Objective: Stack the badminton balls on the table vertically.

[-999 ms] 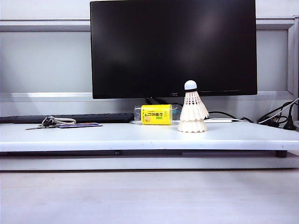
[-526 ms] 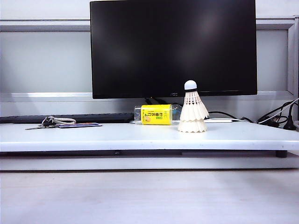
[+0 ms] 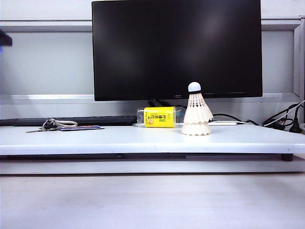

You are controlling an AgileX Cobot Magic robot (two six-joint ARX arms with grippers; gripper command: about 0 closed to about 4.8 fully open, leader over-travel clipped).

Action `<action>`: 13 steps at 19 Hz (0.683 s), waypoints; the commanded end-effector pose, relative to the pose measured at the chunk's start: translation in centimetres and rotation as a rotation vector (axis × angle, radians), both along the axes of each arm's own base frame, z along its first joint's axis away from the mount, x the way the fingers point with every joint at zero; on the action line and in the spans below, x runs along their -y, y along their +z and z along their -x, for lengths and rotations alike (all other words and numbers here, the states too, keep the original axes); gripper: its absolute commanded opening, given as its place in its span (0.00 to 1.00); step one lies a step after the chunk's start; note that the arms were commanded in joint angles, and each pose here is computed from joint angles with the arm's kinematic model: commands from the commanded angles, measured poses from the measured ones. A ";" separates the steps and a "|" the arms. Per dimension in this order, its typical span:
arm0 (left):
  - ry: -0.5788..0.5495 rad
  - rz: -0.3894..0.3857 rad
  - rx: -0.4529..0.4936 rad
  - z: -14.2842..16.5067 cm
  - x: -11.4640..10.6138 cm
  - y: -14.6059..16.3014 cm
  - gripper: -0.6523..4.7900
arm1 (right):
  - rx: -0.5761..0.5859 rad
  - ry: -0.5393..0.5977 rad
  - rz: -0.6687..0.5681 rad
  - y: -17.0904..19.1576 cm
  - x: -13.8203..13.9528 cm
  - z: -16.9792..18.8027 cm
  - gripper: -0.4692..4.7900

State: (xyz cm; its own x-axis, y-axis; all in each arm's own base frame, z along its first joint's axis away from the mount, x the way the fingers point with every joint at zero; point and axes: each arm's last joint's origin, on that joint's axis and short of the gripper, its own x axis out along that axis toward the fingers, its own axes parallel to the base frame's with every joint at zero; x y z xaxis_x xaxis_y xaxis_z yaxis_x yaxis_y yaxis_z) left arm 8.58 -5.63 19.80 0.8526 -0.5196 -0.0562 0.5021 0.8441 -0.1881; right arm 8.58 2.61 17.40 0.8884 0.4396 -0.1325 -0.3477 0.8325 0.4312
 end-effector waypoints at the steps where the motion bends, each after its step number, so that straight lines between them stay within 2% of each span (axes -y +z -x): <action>1: 0.002 0.008 0.007 -0.1 0.0 -0.2 0.34 | 0.002 0.000 0.006 -0.5 0.0 -0.1 0.13; 6: 0.000 -0.040 -0.009 -0.2 0.1 -1.3 0.34 | -0.008 0.000 0.048 -1.6 -0.1 -0.4 0.10; 9: -0.005 -0.066 -0.016 -0.2 0.2 -1.9 0.32 | 0.002 -0.047 0.091 -1.7 0.1 -0.4 0.10; 13: -0.010 -0.090 -0.051 -0.2 0.2 -3.0 0.21 | -0.025 -0.072 0.129 -2.2 0.2 -0.4 0.10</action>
